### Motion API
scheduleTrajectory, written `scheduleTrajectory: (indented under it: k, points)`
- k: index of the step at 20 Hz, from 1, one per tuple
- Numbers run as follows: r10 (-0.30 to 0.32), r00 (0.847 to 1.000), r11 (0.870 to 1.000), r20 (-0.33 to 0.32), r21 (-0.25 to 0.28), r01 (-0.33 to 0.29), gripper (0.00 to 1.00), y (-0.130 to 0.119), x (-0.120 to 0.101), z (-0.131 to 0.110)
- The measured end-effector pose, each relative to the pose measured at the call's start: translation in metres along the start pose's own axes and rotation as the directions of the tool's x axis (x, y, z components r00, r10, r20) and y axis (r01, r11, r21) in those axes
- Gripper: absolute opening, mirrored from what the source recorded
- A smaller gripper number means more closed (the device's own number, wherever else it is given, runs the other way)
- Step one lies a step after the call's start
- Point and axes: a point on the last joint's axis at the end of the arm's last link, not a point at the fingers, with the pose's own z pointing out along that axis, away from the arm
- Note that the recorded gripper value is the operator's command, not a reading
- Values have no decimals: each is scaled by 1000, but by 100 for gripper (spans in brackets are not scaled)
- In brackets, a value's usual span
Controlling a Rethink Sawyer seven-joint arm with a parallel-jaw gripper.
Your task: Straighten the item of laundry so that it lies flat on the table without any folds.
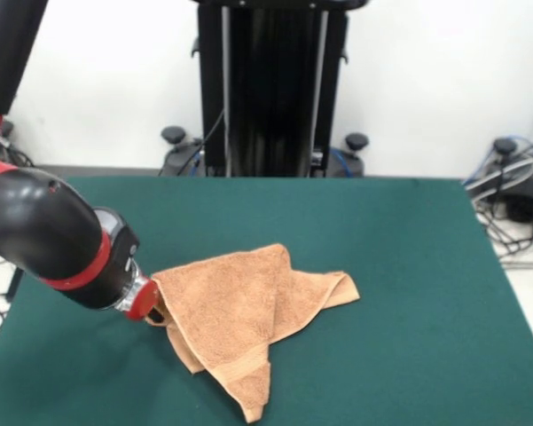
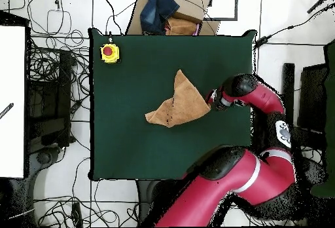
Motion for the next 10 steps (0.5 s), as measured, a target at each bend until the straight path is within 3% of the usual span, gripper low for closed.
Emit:
scheduleTrajectory:
  k: [10]
  points:
    - [1, 999, 1000, 40, 3, -1, 100, -2, -6, -19]
